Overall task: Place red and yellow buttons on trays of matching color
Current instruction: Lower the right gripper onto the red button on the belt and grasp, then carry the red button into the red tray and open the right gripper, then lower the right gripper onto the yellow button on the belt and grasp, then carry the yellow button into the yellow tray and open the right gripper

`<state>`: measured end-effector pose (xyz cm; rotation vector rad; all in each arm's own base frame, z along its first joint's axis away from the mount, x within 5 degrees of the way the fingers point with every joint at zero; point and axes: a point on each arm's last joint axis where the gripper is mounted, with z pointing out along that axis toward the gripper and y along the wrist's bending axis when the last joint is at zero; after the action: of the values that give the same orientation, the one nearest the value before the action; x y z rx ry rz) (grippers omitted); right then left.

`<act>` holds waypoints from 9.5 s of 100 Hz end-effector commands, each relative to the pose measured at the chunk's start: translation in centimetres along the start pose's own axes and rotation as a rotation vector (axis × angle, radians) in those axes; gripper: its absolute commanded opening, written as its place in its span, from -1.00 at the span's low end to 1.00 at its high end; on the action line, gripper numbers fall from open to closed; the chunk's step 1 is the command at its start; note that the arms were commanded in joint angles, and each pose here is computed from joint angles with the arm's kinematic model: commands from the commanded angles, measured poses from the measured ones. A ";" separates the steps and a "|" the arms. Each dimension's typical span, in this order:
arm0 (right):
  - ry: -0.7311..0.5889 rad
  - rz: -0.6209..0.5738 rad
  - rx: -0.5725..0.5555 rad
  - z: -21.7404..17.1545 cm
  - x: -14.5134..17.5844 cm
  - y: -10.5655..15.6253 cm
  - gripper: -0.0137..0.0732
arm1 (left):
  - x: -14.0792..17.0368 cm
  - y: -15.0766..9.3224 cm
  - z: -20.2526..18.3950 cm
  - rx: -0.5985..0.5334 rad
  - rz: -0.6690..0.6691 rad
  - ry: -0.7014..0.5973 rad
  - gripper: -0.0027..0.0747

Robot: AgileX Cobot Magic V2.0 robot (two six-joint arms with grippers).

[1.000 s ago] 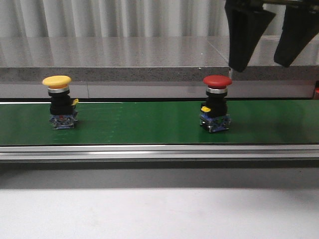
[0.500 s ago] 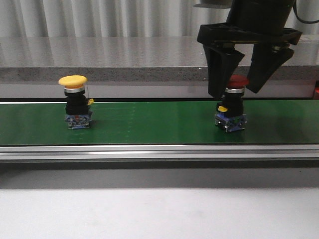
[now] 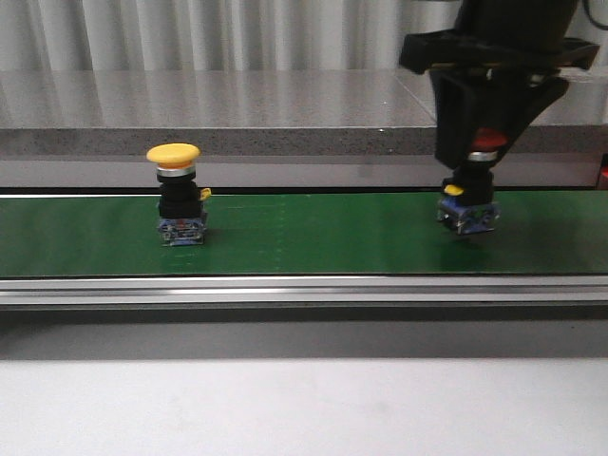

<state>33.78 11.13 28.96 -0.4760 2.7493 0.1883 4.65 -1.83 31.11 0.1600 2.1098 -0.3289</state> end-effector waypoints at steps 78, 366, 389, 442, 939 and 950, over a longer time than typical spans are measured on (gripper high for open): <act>-0.308 0.633 0.351 -10.6 6.1 -21.2 -0.29 | -1.2 -0.3 -0.3 0.024 0.000 -0.083 -0.98; -0.557 0.529 0.326 -13.4 1.0 -20.2 0.34 | -1.2 -0.3 -0.3 0.024 0.000 -0.083 -0.98; -0.550 0.453 0.276 -12.6 1.7 -15.8 0.35 | -1.2 -0.3 -0.3 0.024 0.000 -0.083 -0.98; -0.348 0.223 0.059 -9.2 3.3 -4.9 0.54 | -1.2 -0.3 -0.3 0.024 0.000 -0.083 -0.98; -0.378 0.761 0.385 -12.7 10.7 -18.4 -0.63 | -1.2 -0.3 -0.3 0.024 0.000 -0.083 -0.98; -0.365 0.683 0.339 -12.3 9.4 -16.1 -0.85 | -1.2 -0.3 -0.3 0.024 0.000 -0.083 -0.98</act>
<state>27.47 -10.93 33.77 0.6529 2.4634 -0.0351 4.65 -1.83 31.11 0.1600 2.1098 -0.3289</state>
